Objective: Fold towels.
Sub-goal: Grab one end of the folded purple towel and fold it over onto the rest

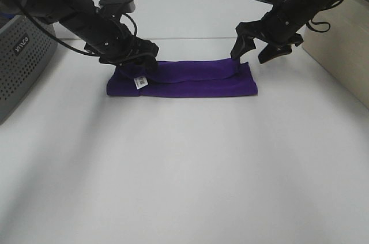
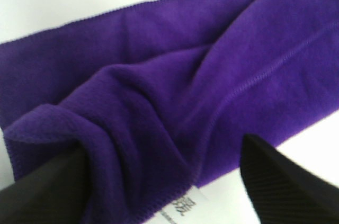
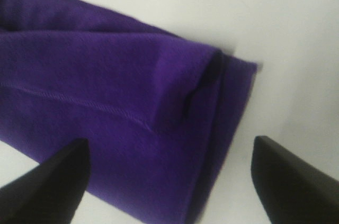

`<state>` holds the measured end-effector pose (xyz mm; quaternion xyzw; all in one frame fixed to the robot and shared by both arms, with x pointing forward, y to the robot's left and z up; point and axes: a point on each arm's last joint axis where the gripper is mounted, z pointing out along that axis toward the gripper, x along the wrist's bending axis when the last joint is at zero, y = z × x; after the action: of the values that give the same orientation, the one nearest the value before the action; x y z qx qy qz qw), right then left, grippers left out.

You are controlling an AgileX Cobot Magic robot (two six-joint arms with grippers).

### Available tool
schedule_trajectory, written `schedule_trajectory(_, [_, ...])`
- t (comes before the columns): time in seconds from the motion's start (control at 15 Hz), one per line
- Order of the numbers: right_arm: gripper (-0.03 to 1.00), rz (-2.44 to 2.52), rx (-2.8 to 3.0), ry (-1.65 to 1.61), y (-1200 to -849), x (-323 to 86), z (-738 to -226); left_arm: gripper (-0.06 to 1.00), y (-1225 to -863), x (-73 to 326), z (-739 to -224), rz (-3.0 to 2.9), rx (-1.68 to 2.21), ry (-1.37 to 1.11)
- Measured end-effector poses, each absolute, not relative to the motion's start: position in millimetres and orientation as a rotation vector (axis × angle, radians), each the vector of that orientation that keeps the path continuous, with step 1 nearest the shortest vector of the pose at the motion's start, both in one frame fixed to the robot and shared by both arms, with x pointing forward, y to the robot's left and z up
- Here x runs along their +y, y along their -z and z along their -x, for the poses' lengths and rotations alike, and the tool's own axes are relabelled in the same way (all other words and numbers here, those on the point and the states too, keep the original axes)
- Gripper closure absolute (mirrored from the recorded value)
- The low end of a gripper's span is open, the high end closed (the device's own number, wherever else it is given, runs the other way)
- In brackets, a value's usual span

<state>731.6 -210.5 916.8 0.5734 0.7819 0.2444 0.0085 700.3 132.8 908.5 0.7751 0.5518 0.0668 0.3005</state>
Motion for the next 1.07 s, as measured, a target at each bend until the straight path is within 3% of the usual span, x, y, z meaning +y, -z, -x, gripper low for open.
schedule_trajectory(0.13, [0.09,-1.789,2.497,-0.575,-921.7,-218.7,-723.0,0.11,-911.7,135.2,-695.3,-2.192,1.445,-0.116])
schedule_trajectory(0.47, [0.08,-1.799,2.537,-0.484,-977.7,-224.1,-701.5,0.09,-955.1,152.9,-710.4,-2.358,1.453,-0.262])
schedule_trajectory(0.67, [0.08,-1.849,2.536,-0.461,-984.5,-224.5,-696.4,0.09,-962.7,190.5,-720.0,-2.246,1.577,-0.164])
schedule_trajectory(0.87, [0.08,-1.899,2.533,-0.439,-984.2,-224.5,-694.1,0.09,-933.1,233.5,-729.1,-2.126,1.662,0.059])
schedule_trajectory(1.07, [0.08,-1.919,2.520,-0.439,-984.2,-224.5,-694.1,0.09,-896.6,247.4,-731.3,-2.054,1.652,0.255])
